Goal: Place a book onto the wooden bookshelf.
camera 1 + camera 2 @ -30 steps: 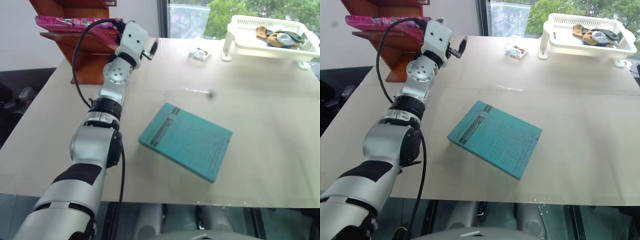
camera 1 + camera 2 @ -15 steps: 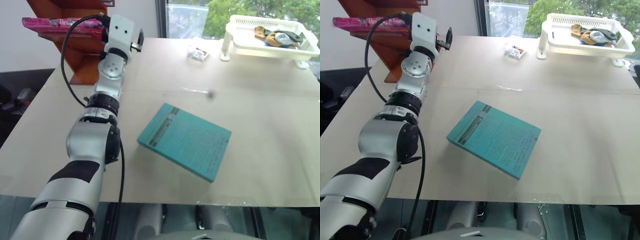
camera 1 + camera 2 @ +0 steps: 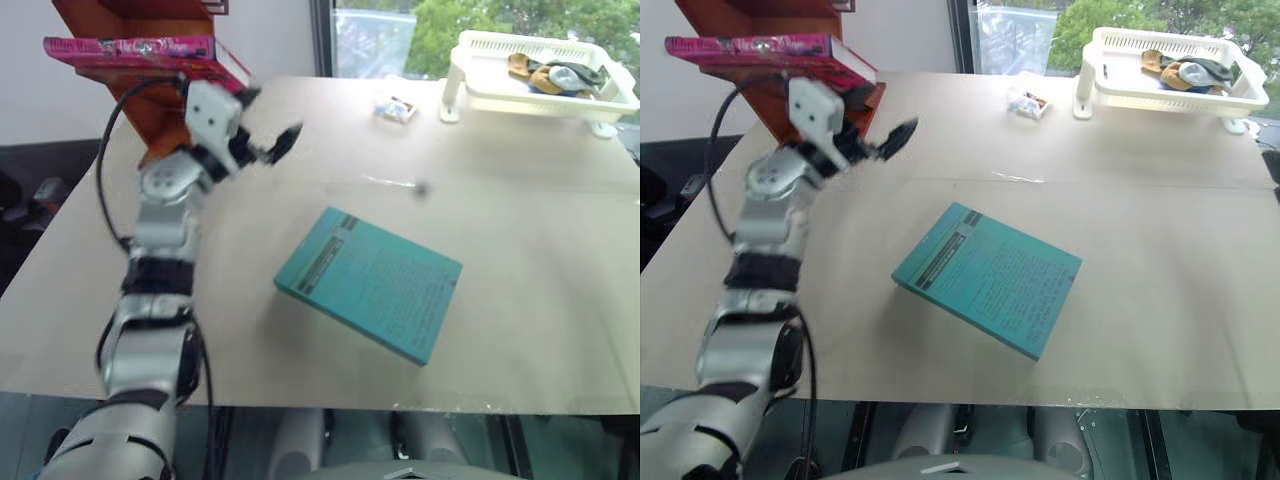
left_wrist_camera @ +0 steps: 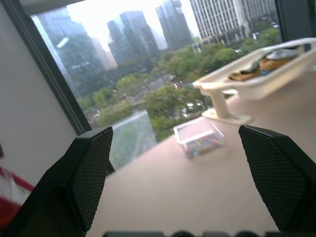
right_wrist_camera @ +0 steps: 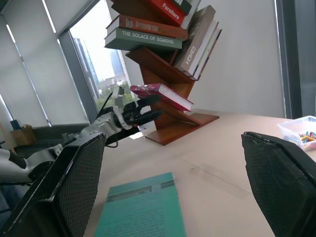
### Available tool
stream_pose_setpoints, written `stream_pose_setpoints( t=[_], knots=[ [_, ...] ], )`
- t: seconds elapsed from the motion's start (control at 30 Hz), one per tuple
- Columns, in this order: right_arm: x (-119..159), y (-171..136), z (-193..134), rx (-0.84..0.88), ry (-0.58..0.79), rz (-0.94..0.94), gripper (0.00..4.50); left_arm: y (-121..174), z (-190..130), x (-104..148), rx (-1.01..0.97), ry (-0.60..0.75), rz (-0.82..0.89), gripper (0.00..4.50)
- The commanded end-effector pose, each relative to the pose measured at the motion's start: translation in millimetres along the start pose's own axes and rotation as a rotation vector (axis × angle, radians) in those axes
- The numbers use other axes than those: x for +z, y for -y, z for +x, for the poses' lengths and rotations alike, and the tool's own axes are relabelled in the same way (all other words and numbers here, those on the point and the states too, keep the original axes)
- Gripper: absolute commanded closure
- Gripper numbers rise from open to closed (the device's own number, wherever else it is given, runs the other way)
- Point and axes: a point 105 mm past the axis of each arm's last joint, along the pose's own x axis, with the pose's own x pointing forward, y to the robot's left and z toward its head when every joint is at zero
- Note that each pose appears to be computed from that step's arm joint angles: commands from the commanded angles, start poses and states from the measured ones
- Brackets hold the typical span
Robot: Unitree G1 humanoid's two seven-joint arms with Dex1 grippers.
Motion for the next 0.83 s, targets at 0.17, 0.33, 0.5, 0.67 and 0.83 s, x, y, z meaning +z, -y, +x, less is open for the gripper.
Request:
stream_pose_setpoints(
  t=[0.17, 0.33, 0.5, 0.67, 0.83],
  knots=[
    [-7.8, -3.6, 1.7, 0.006, -0.057, -0.036, 0.0, -11.5, -61.3, -20.0, 0.094, -0.193, -0.15, 0.06],
    [-35.5, 1.2, -9.2, -0.053, -0.193, -0.016, 0.0, -7.9, -104.0, -36.1, 0.079, -0.324, -0.15, 0.06],
    [-71.7, 7.6, -33.5, -0.137, -0.437, -0.055, 0.0, 3.0, -132.9, -43.2, 0.013, -0.365, -0.249, 0.06],
    [-87.4, 10.7, -60.1, -0.188, -0.581, -0.12, 0.0, 14.5, -149.9, -48.0, -0.038, -0.391, -0.324, 0.06],
    [-89.2, 14.3, -73.3, -0.222, -0.638, -0.171, 0.0, 22.6, -162.4, -56.5, -0.057, -0.433, -0.343, 0.06]
  ],
)
